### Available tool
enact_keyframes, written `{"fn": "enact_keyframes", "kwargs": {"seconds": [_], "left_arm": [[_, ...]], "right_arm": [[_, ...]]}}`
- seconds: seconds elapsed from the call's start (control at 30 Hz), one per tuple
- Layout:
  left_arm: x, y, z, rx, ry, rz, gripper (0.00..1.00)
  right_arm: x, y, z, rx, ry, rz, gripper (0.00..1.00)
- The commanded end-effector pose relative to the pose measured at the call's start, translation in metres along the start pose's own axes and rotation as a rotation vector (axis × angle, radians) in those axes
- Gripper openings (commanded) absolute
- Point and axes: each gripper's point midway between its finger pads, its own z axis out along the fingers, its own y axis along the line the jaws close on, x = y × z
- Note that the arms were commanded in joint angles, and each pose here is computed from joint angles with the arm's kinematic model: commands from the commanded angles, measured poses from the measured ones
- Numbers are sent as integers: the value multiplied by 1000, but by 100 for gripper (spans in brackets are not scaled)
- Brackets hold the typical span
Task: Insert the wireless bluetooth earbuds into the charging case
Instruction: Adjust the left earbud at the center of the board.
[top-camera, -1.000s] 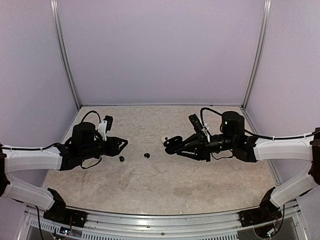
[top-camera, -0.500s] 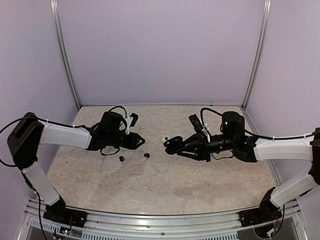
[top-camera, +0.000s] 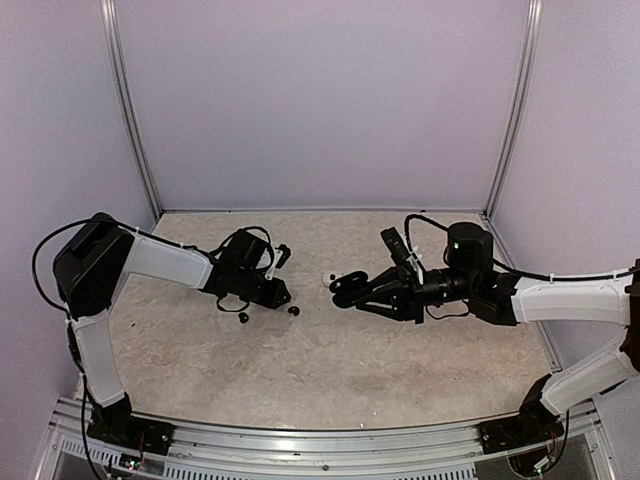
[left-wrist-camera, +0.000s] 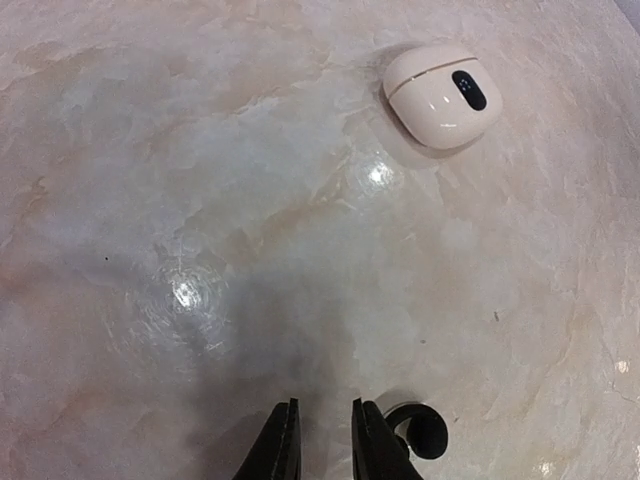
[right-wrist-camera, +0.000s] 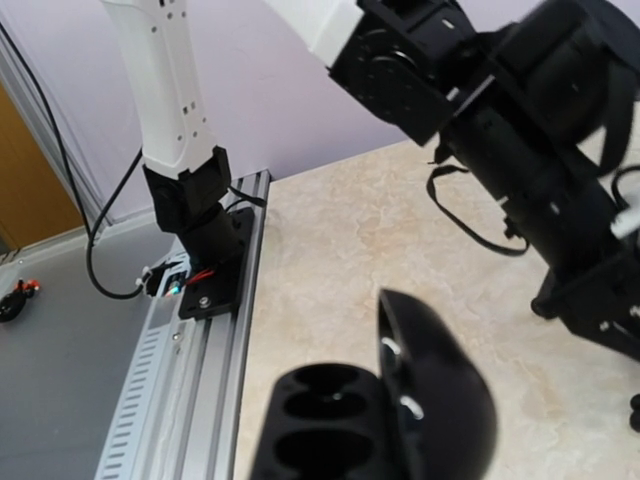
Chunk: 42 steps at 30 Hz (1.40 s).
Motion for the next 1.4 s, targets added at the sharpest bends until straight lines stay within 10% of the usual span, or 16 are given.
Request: {"fn": "enact_keyframes", "kwargs": {"seconds": [0.0,0.6,1.37], "left_arm": [[15,-9,11,-25,71,30,20],[50,-55,-8,111,175,-41,15],[18,-49,-26,151,0,-162,16]], "right_arm": [[-3,1,-5,13,-11,-13,9],[-2,2,-7,18,-4,-18,10],[-2,1,-7,20,-1,-14,10]]}}
